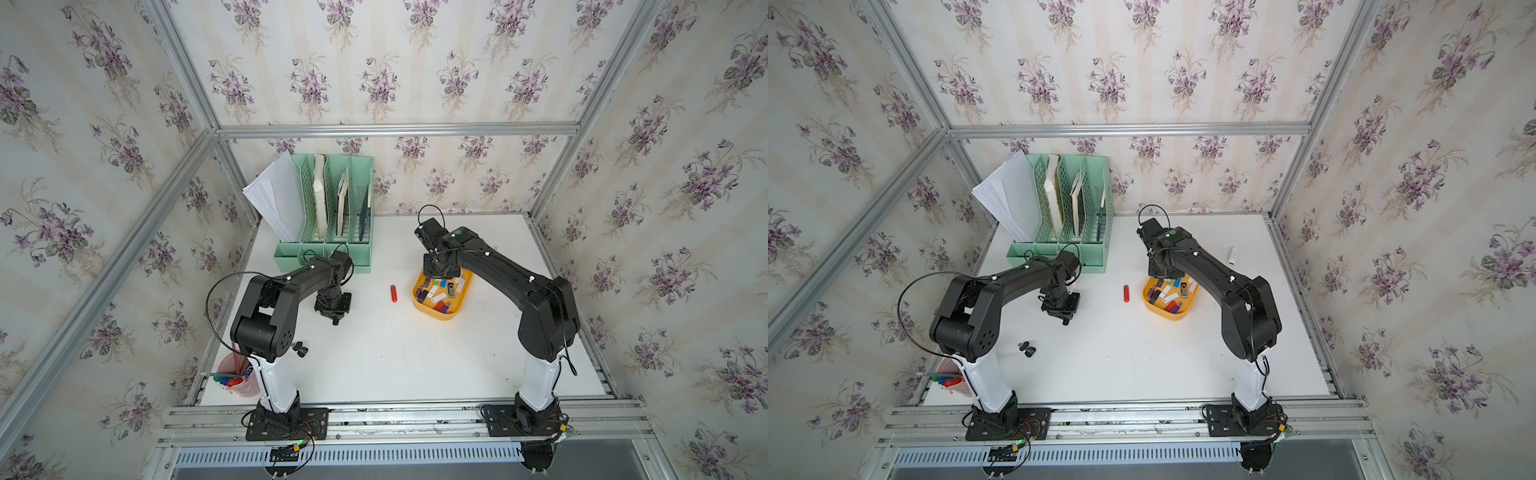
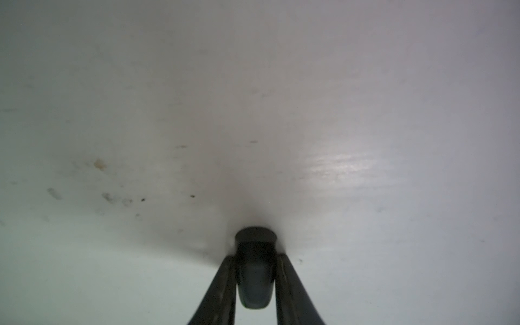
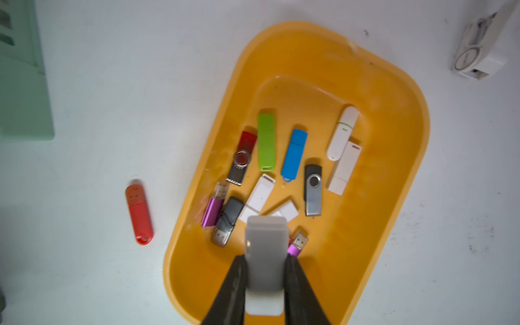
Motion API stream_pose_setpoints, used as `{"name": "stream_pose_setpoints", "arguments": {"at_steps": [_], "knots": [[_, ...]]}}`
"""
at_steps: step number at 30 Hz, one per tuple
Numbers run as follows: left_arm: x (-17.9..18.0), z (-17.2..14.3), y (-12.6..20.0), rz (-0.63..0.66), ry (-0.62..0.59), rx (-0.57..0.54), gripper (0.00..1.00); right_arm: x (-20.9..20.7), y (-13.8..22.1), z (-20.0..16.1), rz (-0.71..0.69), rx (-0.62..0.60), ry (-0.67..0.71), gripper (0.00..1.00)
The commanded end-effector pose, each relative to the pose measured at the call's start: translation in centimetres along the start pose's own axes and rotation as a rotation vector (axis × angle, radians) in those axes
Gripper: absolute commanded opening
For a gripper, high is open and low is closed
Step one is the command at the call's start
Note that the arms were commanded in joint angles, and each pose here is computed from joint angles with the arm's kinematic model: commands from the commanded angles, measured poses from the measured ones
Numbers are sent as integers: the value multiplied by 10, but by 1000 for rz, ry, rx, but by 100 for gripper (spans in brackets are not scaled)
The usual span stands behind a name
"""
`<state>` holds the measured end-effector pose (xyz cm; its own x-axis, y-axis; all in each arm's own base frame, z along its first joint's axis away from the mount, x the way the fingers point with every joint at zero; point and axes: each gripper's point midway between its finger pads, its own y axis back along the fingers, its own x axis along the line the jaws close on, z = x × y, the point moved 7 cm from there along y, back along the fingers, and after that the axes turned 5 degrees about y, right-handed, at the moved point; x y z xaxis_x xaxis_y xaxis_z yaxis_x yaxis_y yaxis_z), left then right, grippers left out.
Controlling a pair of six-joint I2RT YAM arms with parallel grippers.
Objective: Put the usb flash drive into the storage box
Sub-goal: Place the USB flash in the storage box.
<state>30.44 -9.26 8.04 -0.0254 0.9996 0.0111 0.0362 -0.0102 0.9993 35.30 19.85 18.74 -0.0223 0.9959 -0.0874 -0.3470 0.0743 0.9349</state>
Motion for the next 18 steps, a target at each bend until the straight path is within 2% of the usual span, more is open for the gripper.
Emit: {"name": "stream_pose_setpoints", "arguments": {"at_steps": [1,2,6,18], "knots": [[1,-6,-6,15,-6,44,28,-7,-14,5,-31,-18,27,15],[1,-6,-6,16,-6,46,28,-24,-25,13,-53,-9,-6,15],[1,-6,-7,17,-4,49,28,-36,-45,21,-86,-4,-9,15],[1,-5,-8,22,-5,55,28,-49,-85,39,-118,14,-3,14]]}}
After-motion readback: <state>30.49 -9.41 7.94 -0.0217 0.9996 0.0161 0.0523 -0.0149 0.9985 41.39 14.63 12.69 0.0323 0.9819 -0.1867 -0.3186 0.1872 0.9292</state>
